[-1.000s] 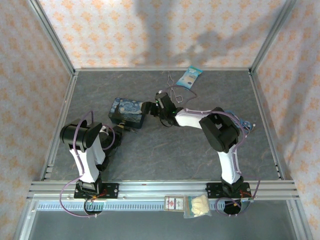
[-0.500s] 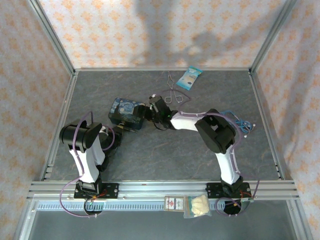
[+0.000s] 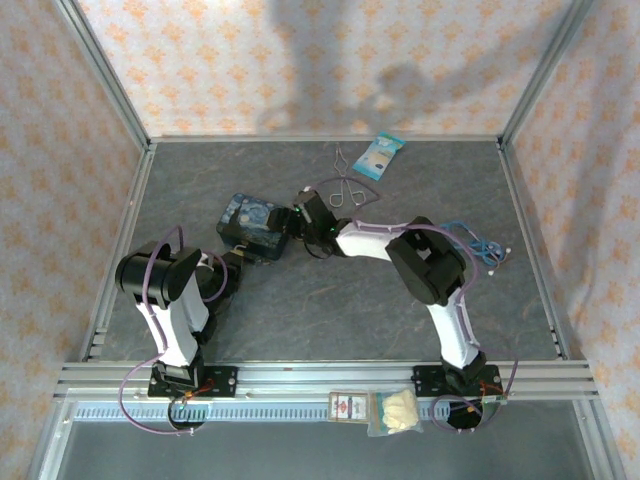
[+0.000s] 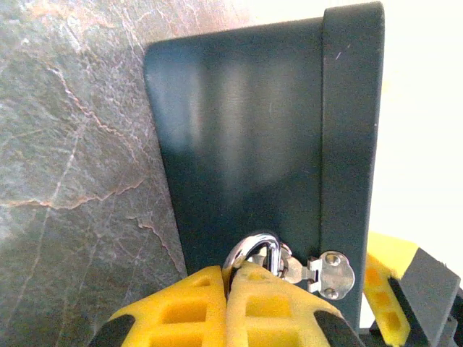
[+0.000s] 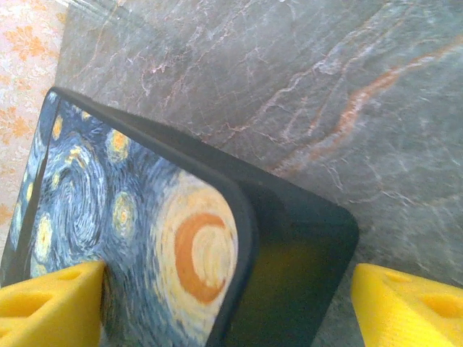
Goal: Unlock a padlock with a key
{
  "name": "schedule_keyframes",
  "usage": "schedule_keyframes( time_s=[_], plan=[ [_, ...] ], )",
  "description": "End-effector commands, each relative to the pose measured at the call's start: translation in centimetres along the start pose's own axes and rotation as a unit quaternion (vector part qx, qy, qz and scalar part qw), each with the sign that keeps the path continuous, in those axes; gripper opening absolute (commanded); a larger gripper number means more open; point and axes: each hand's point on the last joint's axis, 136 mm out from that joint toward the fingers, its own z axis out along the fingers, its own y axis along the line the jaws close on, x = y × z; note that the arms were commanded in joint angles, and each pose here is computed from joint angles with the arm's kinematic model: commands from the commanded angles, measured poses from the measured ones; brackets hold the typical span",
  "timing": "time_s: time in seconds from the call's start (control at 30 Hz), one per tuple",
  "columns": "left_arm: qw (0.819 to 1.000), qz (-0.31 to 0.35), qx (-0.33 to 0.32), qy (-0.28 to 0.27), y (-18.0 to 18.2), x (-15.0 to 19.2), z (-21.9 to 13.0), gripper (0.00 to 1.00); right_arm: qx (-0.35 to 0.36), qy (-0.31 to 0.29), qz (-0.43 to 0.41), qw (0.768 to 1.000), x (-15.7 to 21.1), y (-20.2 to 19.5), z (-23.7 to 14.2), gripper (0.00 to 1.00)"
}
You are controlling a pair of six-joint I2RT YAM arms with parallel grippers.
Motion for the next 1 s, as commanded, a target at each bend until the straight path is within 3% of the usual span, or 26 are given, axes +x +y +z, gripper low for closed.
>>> schedule_keyframes(
  time_s=[0.0, 0.47, 0.77, 0.97],
  plan=[
    [0.992, -0.008, 0.088, -0.092, -4.2, -3.8, -1.2, 0.00, 0.188, 0.021, -0.002, 0.982, 2.0, -11.8, -1.2, 0.82],
    [0.978, -0.075, 0.104, -0.164, -5.0, -5.3, -2.5, 0.00, 0.160, 0.023, 0.023, 0.987, 3.0, -10.1, -0.2, 0.79],
    [0.983, -0.073, 0.096, -0.140, -4.5, -4.5, -1.6, 0.00, 0.163, 0.019, 0.007, 0.986, 2.3, -9.8, -0.3, 0.78],
    [0.986, -0.046, 0.123, -0.101, -6.4, -3.5, -0.7, 0.00, 0.157, 0.025, -0.020, 0.987, 1.9, -9.3, -0.1, 0.80]
  ],
)
